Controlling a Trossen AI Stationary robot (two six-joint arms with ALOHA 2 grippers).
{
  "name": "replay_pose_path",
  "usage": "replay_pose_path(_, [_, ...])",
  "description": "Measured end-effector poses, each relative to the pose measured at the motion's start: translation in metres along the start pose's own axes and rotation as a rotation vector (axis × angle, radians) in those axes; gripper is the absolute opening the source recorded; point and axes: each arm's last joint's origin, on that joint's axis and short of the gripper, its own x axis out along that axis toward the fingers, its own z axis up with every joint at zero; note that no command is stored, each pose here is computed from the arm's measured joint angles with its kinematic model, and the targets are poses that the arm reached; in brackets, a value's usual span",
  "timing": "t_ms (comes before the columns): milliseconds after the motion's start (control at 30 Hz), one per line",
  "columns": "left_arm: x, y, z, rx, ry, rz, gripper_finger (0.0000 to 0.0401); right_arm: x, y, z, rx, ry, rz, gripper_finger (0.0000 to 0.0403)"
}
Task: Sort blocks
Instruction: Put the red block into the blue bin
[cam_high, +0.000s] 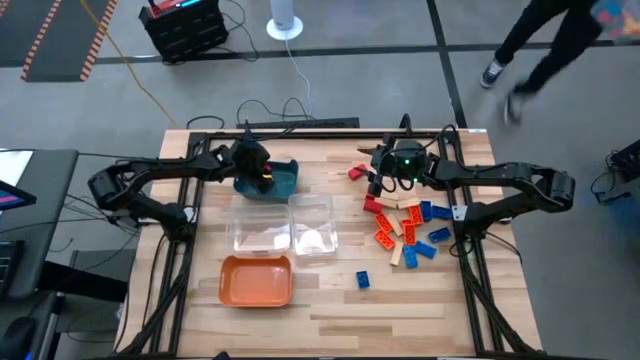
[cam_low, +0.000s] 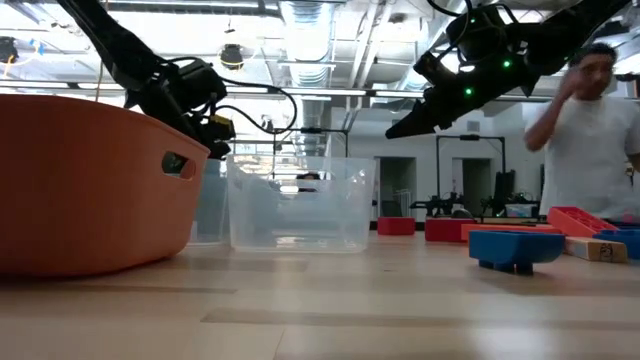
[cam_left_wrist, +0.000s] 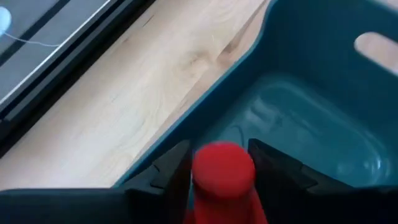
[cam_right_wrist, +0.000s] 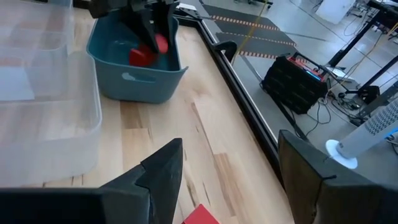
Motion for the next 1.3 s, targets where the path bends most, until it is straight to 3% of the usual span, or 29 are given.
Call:
replay_pose_path(267, [-0.009,0.0,0.005,0.004,-0.045,-0.024,0.0206,0.0,0.0,-0.001,0.042,0.016,0.005,0.023])
replay_pose_path(467, [-0.038,-0.009,0.02,0.074,-0.207,-0.073,0.0206,0.008,0.004,0.001,0.002,0.229,0.087,0.023])
replay_pose_path(667, [-0.063,-0.024,0.031,0.126,-0.36,-0.119,0.0205,0.038,-0.002,-0.009,-0.068,0.411,0.141,0.023])
replay_pose_path(867, [-0.075,-0.045,0.026,0.175,-0.343,-0.2,0.0205,0.064,-0.009,-0.024,-0.097,0.589,0.196,0.023])
replay_pose_path(1100, [-0.08,-0.065,0.021,0.229,-0.331,-0.272,0.0205,0.091,-0.012,-0.02,-0.16,0.674,0.257,0.023])
replay_pose_path(1300, [-0.082,-0.073,0.015,0.241,-0.283,-0.289,0.0205,0.104,-0.014,-0.038,-0.197,0.792,0.311,0.023])
